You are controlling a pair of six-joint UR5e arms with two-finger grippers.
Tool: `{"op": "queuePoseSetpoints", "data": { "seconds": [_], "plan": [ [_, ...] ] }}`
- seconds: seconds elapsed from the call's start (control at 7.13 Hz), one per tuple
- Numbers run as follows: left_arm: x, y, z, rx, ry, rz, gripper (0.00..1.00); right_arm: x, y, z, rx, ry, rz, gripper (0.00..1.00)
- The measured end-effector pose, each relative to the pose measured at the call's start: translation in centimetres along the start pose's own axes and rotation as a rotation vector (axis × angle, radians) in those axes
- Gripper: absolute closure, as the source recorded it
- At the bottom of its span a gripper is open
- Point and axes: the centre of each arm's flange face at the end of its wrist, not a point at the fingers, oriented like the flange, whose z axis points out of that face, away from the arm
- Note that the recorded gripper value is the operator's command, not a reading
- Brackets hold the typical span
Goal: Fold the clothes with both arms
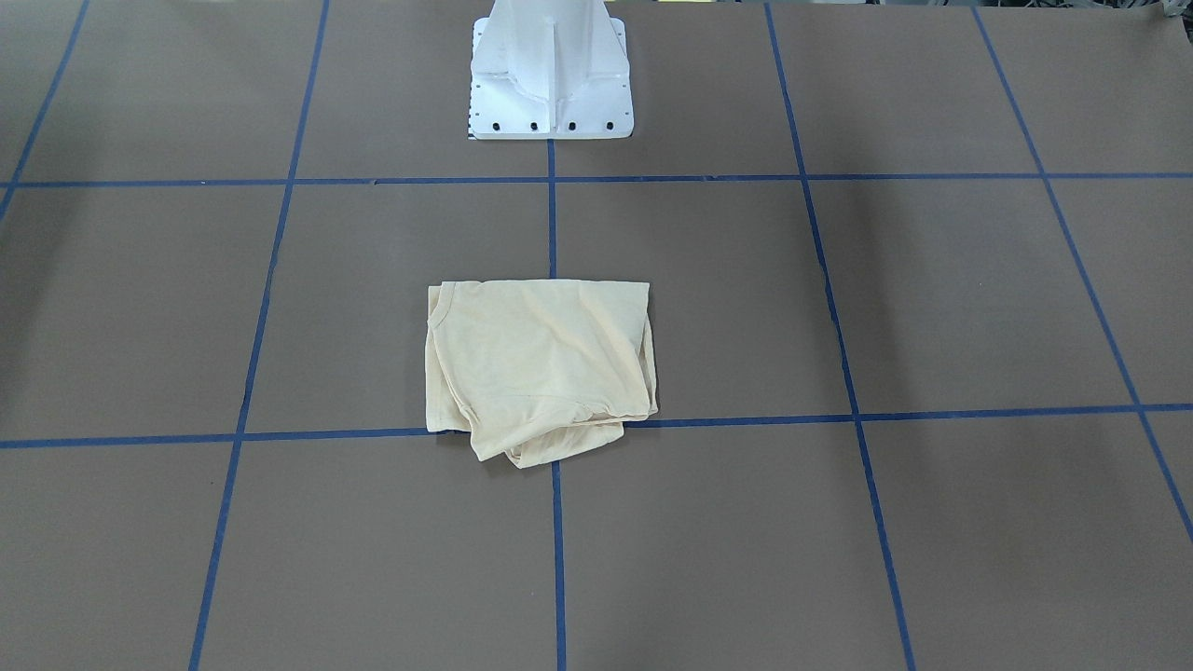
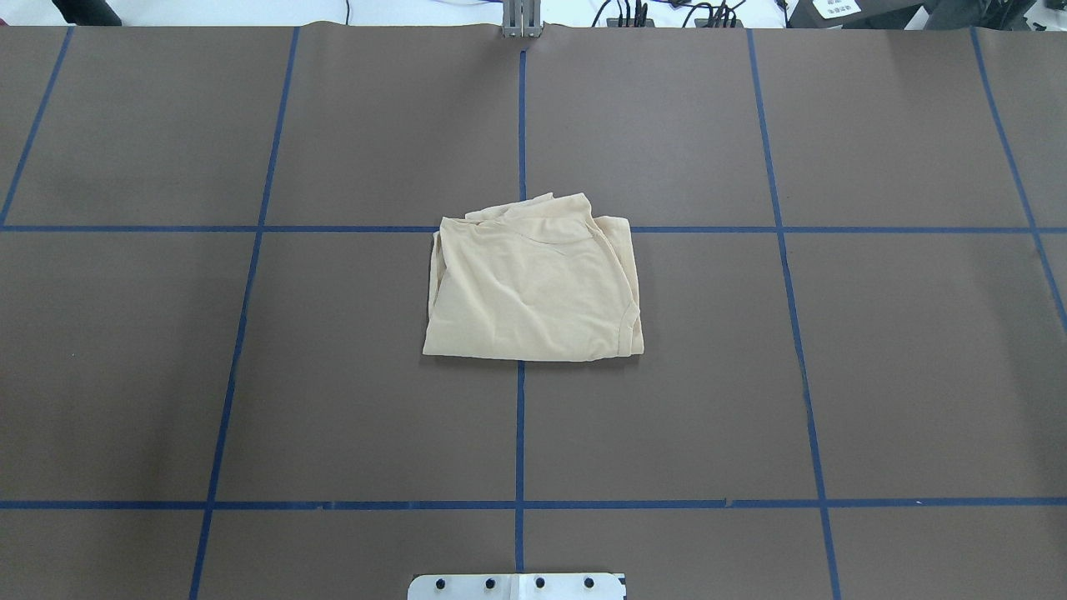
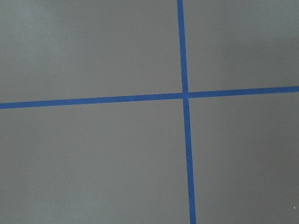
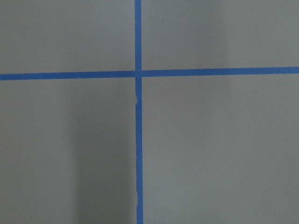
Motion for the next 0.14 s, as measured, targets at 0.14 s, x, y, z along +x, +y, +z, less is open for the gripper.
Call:
{"op": "queuePoseSetpoints", "data": {
  "seconds": [0.14],
  "plan": [
    [0.0, 0.0, 0.0, 0.0, 0.0, 0.0, 0.0, 0.0, 0.0, 0.0, 0.0, 0.0, 0.0, 0.0]
  ]
}}
